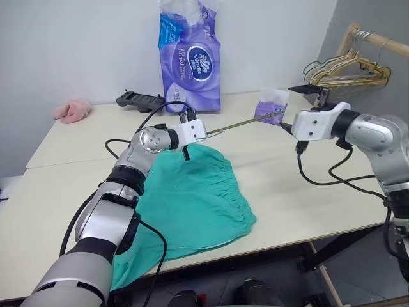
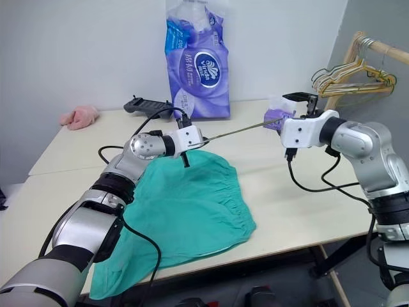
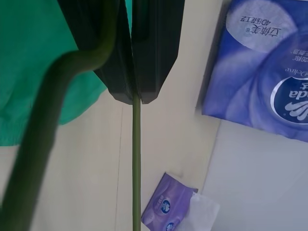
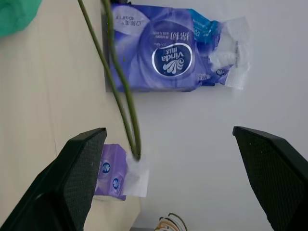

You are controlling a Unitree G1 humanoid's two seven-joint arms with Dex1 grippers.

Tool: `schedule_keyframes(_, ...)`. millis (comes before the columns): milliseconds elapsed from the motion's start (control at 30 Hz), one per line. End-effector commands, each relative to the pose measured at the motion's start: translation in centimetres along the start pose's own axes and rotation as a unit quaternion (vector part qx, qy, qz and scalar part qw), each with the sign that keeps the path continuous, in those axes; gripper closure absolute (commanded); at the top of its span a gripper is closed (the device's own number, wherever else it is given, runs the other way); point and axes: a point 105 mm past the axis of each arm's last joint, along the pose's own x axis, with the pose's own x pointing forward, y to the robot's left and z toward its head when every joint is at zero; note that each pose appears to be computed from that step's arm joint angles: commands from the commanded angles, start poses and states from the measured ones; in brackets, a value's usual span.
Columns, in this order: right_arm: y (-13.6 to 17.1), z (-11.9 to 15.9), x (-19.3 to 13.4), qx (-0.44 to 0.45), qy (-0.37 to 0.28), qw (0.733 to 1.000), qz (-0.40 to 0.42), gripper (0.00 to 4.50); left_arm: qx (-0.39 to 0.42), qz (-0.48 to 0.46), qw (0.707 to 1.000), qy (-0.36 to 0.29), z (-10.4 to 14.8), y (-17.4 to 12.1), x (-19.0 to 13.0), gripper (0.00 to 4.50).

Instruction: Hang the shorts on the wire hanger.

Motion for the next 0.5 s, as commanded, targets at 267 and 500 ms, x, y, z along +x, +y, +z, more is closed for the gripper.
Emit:
schedule_keyframes(267,2.1,-1.4,3.7,-0.004,0.053,0.998,0.033,0.02,0.031,0.016,0.999,-0.024,1.6,1.1,-0.1,4.50)
schedule_keyframes(500,1.6,-2.2,4.4,-0.055,0.067,0.996,0.034,0.02,0.050,0.007,0.999,-0.014,1.2,0.7,-0.5,4.50)
